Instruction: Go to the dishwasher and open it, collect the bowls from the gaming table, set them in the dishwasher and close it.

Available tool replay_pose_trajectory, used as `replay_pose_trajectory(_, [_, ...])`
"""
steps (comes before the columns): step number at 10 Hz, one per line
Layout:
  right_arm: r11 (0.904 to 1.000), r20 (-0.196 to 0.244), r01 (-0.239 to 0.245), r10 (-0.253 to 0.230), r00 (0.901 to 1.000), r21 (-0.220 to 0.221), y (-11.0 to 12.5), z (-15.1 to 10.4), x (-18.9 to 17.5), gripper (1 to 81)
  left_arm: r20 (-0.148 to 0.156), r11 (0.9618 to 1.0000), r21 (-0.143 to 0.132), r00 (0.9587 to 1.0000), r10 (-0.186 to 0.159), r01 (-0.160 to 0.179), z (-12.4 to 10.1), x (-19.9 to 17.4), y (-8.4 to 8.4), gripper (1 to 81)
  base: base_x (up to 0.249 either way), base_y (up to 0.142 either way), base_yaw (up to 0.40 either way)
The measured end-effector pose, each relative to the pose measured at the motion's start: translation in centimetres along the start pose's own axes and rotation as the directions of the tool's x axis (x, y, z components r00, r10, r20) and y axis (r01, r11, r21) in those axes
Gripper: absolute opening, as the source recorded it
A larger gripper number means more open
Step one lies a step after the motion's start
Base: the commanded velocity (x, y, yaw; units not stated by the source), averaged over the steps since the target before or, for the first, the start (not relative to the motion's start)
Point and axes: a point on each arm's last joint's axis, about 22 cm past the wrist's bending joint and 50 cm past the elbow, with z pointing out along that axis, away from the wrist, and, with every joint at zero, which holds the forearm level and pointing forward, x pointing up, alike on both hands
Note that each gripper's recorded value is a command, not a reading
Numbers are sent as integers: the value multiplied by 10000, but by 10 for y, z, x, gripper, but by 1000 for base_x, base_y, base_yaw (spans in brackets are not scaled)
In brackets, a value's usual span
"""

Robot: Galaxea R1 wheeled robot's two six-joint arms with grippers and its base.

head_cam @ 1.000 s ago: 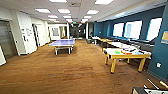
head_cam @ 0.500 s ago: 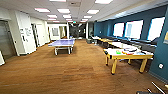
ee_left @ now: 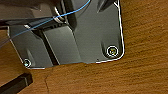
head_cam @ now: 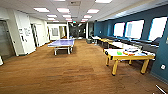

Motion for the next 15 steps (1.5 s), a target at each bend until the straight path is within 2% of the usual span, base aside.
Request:
replay_pose_trajectory(12, [10000, -10, 1, -1, 10000, 18, -2, 1, 1, 811, 12, 10000, 24, 10000, -2, 2, -1, -2, -2, 811, 140, 0, 0])
replay_pose_trajectory(15, [10000, 16, -8, 8, 10000, 16, -2, 0, -2, 811, 8, 10000, -34, 10000, -5, 5, 1, -1, 2, 811, 154, 0, 0])
